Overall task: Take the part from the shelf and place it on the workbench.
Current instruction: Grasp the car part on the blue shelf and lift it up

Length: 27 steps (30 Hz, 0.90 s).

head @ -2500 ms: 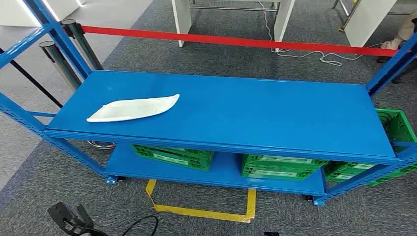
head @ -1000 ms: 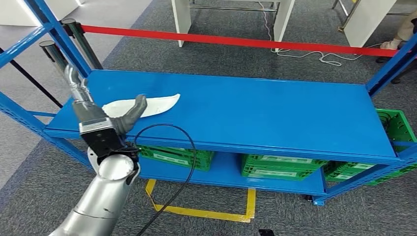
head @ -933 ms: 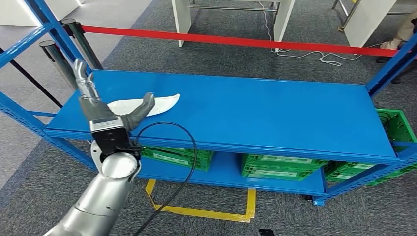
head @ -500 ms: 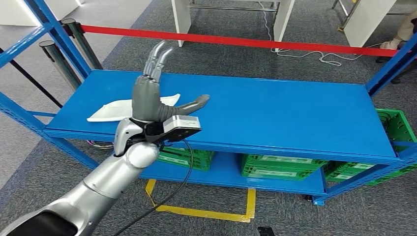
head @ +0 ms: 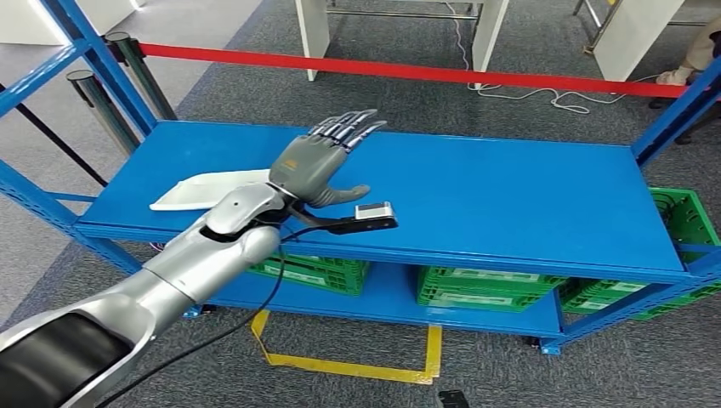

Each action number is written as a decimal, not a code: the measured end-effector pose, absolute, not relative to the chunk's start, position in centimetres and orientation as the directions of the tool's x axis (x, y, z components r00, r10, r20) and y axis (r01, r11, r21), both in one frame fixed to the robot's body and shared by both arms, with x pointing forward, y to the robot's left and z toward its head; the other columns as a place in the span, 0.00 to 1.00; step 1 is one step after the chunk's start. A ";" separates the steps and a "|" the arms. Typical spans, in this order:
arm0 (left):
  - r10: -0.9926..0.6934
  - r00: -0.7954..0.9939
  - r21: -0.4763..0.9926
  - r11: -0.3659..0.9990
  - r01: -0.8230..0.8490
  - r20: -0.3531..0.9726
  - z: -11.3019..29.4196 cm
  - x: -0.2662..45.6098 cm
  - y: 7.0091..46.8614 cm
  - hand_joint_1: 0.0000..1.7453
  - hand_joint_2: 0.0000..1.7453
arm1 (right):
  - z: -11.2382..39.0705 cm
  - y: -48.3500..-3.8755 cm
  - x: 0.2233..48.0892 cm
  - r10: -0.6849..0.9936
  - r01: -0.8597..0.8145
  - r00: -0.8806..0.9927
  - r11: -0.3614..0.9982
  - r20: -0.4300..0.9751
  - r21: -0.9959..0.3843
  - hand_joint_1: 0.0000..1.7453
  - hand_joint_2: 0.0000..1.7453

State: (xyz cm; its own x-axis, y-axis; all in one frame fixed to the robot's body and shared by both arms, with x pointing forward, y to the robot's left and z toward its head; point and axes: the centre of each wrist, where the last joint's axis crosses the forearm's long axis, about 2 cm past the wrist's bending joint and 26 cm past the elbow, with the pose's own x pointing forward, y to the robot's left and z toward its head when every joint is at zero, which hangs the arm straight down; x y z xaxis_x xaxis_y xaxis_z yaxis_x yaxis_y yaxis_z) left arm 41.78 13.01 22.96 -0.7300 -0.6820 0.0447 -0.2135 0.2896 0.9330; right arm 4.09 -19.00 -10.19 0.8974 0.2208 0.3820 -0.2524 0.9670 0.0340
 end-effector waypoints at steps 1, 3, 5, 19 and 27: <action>-0.695 -0.718 0.948 0.256 -0.191 0.043 22.7 42.2 13.5 0.00 0.50 | -10.2 -19.0 4.1 0.228 -0.261 0.896 0.965 0.382 0.035 0.00 1.00; -0.729 -0.683 0.972 0.183 -0.145 0.035 22.3 43.1 14.4 0.00 0.50 | -10.2 -18.9 4.2 0.241 -0.276 0.893 0.960 0.379 0.040 0.00 1.00; -0.772 -0.635 0.990 0.101 -0.101 0.014 21.9 43.8 15.4 0.00 1.00 | -10.1 -18.9 4.3 0.249 -0.286 0.895 0.957 0.370 0.047 0.00 1.00; -0.856 -0.495 0.985 -0.175 0.004 -0.150 21.1 45.6 18.5 0.00 1.00 | -10.1 -18.8 4.8 0.245 -0.279 0.916 0.958 0.317 0.067 0.00 1.00; -0.881 -0.445 0.985 -0.169 -0.023 -0.162 20.9 45.8 19.3 0.00 0.00 | -10.1 -18.8 4.9 0.244 -0.277 0.922 0.958 0.301 0.071 0.00 0.75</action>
